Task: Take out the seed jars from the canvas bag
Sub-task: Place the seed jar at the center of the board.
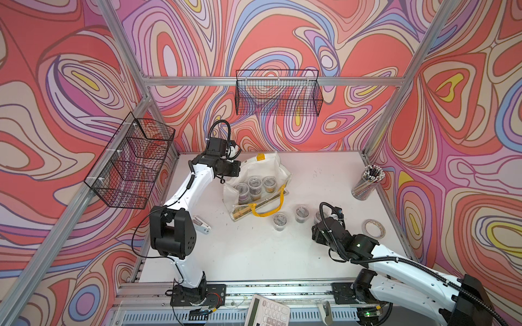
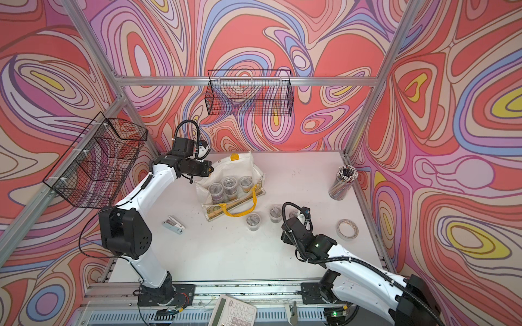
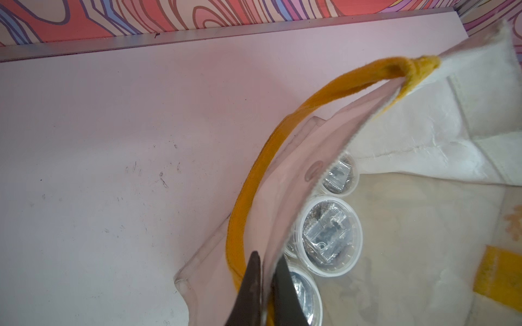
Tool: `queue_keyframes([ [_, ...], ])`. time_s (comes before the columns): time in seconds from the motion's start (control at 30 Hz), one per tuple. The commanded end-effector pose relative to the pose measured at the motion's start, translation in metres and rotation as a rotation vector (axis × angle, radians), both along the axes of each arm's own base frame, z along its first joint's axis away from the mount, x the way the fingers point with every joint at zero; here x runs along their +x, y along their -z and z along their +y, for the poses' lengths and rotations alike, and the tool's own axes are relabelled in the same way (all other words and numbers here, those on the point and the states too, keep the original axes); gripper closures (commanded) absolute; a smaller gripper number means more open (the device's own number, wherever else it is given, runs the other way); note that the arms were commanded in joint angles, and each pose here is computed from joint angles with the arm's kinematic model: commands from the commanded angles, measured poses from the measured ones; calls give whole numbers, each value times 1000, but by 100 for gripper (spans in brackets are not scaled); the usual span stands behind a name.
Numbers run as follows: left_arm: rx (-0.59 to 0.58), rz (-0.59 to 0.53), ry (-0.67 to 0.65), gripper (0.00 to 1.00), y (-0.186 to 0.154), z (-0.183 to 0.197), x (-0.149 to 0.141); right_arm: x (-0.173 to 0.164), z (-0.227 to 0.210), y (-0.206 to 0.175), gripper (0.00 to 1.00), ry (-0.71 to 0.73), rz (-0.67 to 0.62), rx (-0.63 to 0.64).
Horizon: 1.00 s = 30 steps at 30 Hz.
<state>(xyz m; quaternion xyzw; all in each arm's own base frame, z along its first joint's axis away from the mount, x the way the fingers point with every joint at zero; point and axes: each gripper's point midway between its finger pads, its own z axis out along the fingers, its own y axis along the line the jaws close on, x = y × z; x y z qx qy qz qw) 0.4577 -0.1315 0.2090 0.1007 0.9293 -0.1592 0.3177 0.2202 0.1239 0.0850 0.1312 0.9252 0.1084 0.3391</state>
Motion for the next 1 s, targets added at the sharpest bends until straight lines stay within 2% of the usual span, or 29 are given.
queue_keyframes([
  [0.0,0,7,-7,100,-2,1,-6,2,1,9,47,38,-10,34],
  [0.37,-6,8,-7,100,-3,0,-6,-4,-7,30,41,75,7,35],
  [0.53,-6,8,-7,100,-2,0,-6,-3,-7,27,32,68,7,27],
  [0.67,-6,7,-6,100,-3,0,-7,-1,-6,14,15,55,-10,19],
  [0.73,-16,6,0,100,-5,-2,-7,-1,-8,7,9,50,-19,10],
  [0.83,-29,3,5,100,-7,-4,-7,2,-7,-10,7,37,-41,4],
  [0.97,-26,3,4,100,-7,-4,-7,12,-1,-52,6,9,-98,-4],
])
